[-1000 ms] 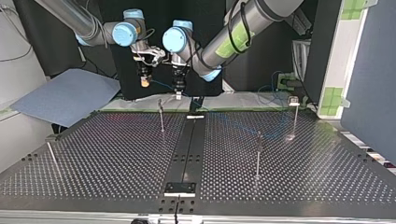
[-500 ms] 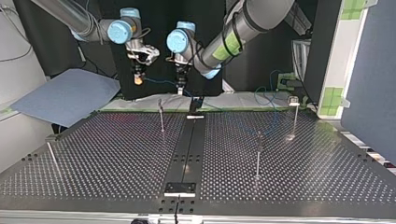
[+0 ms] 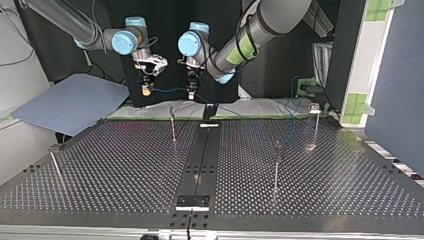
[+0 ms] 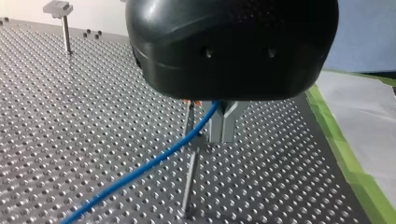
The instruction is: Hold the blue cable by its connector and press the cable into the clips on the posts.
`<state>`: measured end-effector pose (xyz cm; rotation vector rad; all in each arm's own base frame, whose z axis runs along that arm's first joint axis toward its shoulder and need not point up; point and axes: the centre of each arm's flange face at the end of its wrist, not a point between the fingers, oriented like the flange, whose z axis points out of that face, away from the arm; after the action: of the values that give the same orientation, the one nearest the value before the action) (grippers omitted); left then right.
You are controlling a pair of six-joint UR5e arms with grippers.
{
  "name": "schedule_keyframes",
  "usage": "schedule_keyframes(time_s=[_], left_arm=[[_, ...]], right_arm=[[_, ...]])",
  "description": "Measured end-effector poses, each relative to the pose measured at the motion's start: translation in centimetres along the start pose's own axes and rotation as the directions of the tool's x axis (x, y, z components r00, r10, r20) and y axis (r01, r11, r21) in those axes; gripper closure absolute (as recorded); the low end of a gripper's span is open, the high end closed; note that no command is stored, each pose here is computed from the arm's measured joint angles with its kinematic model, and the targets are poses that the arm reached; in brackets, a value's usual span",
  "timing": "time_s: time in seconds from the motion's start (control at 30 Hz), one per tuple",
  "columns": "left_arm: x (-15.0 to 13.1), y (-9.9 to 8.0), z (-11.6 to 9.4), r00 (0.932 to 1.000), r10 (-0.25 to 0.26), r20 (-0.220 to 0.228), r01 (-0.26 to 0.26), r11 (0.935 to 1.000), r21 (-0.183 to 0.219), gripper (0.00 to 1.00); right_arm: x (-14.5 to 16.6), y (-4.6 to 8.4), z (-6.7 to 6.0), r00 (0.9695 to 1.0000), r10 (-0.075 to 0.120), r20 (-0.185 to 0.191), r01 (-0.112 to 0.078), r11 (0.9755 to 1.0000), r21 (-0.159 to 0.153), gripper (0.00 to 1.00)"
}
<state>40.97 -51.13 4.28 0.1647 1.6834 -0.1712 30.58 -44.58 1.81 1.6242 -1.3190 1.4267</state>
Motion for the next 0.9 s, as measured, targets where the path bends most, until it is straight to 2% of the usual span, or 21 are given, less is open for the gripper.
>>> schedule_keyframes(time_s=[0.23, 0.47, 0.6, 0.77, 0.9], left_arm=[[-1.9, -2.2, 0.6, 0.9998, -0.01, 0.019, 0.01, 0.9998, 0.019, 1.0], [-3.2, -3.2, 1.2, 0.9994, -0.016, 0.031, 0.016, 0.9998, 0.008, 1.0], [-2.4, -3.2, 1.9, 0.9999, 0.001, 0.011, -0.001, 1.0, 0.002, 1.0], [0.3, -3.1, 2.4, 0.9988, 0.033, -0.037, -0.033, 0.9994, -0.001, 1.0], [1.2, -3.1, 2.6, 0.9979, 0.041, -0.049, -0.041, 0.9992, 0.002, 1.0]], right_arm=[[0.7, 0.0, 0.9, 0.9999, -0.003, 0.012, 0.002, 0.9993, 0.039, 1.0], [1.1, -0.4, 1.4, 0.9998, -0.005, 0.021, 0.004, 0.9972, 0.075, 1.0], [1.4, -0.5, 1.7, 0.9999, -0.002, 0.017, 0.001, 0.9965, 0.083, 1.0], [2.0, -0.5, 2.4, 0.9999, -0.001, 0.014, 0.0, 0.9961, 0.088, 1.0], [2.6, -0.4, 2.9, 1.0, 0.002, 0.009, -0.003, 0.9954, 0.096, 1.0]])
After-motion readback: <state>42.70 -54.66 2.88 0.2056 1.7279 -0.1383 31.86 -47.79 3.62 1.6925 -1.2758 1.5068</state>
